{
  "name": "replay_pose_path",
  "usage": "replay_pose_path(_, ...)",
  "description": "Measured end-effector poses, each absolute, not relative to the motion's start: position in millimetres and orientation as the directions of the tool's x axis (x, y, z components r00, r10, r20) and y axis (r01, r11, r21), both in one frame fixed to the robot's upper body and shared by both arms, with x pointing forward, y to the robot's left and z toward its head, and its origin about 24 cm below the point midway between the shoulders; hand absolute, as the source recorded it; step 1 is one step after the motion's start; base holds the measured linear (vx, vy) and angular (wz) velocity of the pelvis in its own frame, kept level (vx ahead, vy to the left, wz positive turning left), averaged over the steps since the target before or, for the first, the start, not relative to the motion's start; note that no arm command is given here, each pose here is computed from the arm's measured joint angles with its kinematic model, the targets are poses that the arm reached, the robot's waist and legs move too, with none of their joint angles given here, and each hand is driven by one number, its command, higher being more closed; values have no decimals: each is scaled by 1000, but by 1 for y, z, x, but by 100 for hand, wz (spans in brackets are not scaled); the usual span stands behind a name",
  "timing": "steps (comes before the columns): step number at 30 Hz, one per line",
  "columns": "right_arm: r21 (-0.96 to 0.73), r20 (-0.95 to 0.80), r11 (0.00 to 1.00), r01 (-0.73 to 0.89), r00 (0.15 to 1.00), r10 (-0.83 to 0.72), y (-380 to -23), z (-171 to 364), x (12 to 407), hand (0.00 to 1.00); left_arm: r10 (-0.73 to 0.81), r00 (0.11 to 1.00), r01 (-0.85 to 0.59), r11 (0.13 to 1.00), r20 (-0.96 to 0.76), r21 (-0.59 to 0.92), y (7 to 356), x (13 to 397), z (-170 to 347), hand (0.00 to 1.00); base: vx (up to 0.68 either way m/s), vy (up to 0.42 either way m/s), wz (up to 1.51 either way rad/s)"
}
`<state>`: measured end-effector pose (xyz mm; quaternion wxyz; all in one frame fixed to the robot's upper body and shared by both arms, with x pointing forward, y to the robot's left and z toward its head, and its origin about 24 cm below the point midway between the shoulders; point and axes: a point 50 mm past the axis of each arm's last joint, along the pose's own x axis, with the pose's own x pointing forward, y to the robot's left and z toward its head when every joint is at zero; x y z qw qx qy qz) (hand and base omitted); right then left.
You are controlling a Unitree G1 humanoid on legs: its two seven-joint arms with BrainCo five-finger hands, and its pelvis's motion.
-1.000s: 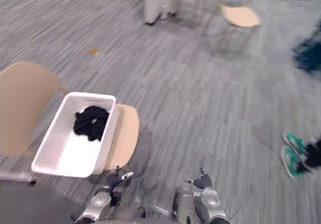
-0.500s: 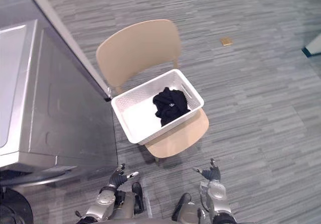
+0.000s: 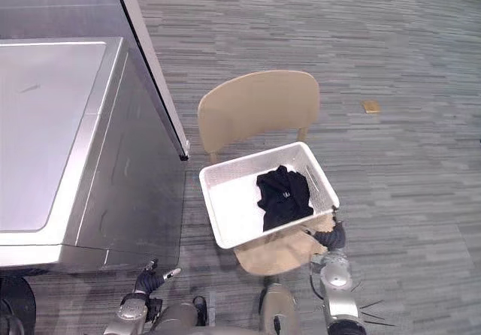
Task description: Pick up the laundry basket with both hands and put the clothes into the washing machine.
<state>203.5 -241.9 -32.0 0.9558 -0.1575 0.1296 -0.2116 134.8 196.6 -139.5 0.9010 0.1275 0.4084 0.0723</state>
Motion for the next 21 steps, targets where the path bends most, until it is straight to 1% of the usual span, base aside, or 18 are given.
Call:
replay_pose_path(2,-416,-59,836,359,906,-419,-243,-7,205,0,220,653,-26,963,-724,269,189,128,-142,0,251,-152,-19)
replay_pose_path(5,-483,45,802,351,925,-378,-247,14,208,0,207,660,-12,964,-722,266,186,129,-142,0,167,-52,-4)
replay_pose_path(6,-494,54,798,344,929,-366,-247,16,209,0,207,663,-9,963,-719,269,186,129,-141,0,137,44,12)
replay_pose_path(8,-553,76,776,303,946,-315,-252,22,221,0,197,699,1,961,-688,276,186,136,-136,0,79,91,19)
replay_pose_path(9,-570,66,774,275,955,-290,-250,21,226,0,201,700,1,959,-686,282,188,136,-136,0,77,80,16)
replay_pose_path(10,-588,68,773,240,966,-248,-246,24,236,0,206,706,2,956,-678,292,192,138,-134,0,64,123,22)
replay_pose_path(11,-595,76,778,204,977,-197,-239,29,255,0,219,715,4,948,-664,317,201,140,-131,0,34,128,33)
replay_pose_path(14,-645,57,749,150,987,-149,-241,38,294,0,211,736,8,947,-643,320,203,150,-127,0,-20,66,35)
replay_pose_path(15,-654,58,742,148,988,-145,-242,41,300,0,200,745,14,949,-636,315,201,152,-126,0,-36,39,42)
replay_pose_path(17,-665,53,732,152,986,-157,-246,54,325,0,181,775,1,958,-605,288,196,161,-120,0,-25,11,28)
replay_pose_path(20,-674,58,719,169,982,-178,-246,72,350,0,178,792,-4,958,-584,285,194,173,-116,0,-18,-6,14)
replay_pose_path(21,-673,70,716,185,980,-188,-246,76,353,0,178,794,-7,959,-581,284,194,174,-115,0,0,0,0)
